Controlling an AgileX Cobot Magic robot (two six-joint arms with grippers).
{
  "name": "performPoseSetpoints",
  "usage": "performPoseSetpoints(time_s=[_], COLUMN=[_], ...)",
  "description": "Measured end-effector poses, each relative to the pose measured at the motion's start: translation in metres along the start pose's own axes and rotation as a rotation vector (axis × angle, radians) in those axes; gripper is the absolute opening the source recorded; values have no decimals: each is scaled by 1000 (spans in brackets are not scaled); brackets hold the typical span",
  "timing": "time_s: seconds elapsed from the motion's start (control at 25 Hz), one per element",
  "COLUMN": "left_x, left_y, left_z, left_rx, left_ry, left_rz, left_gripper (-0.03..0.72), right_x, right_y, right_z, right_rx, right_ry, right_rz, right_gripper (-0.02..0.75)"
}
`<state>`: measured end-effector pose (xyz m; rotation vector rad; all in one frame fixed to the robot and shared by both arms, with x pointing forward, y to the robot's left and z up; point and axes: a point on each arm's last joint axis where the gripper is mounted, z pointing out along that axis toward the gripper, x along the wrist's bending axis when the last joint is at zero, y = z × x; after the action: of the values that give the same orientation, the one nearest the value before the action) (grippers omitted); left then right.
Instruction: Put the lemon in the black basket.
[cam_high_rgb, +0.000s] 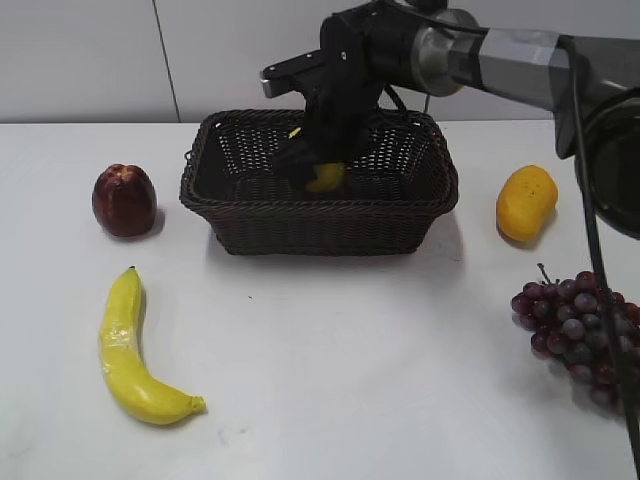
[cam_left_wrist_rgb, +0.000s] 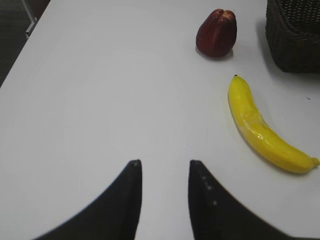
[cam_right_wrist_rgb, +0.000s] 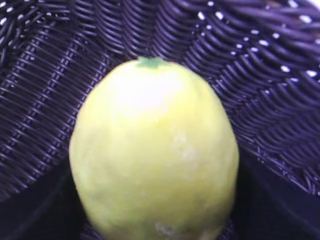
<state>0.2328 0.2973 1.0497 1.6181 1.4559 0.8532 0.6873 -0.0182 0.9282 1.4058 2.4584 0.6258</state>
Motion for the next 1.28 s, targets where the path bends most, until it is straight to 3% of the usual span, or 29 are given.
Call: performPoseSetpoints(time_s=[0.32, 0.52, 0.72, 1.04, 1.28], left_x=[0, 0, 0, 0, 0], left_y=[0, 0, 0, 0, 0], left_z=[0, 0, 0, 0, 0], left_rx=[0, 0, 0, 0, 0], left_ry=[0, 0, 0, 0, 0], left_rz=[0, 0, 0, 0, 0], left_gripper=[237, 237, 237, 237, 237], right_x=[0, 1, 1, -3, -29], right_y=[-5, -7, -3, 36, 51], right_z=[3, 0, -10, -70, -110], right_rx=[47, 86, 129, 54, -39], right_ry=[3, 5, 1, 3, 1], right_rz=[18, 59, 83, 92, 150], right_gripper=[553, 648, 666, 664, 647])
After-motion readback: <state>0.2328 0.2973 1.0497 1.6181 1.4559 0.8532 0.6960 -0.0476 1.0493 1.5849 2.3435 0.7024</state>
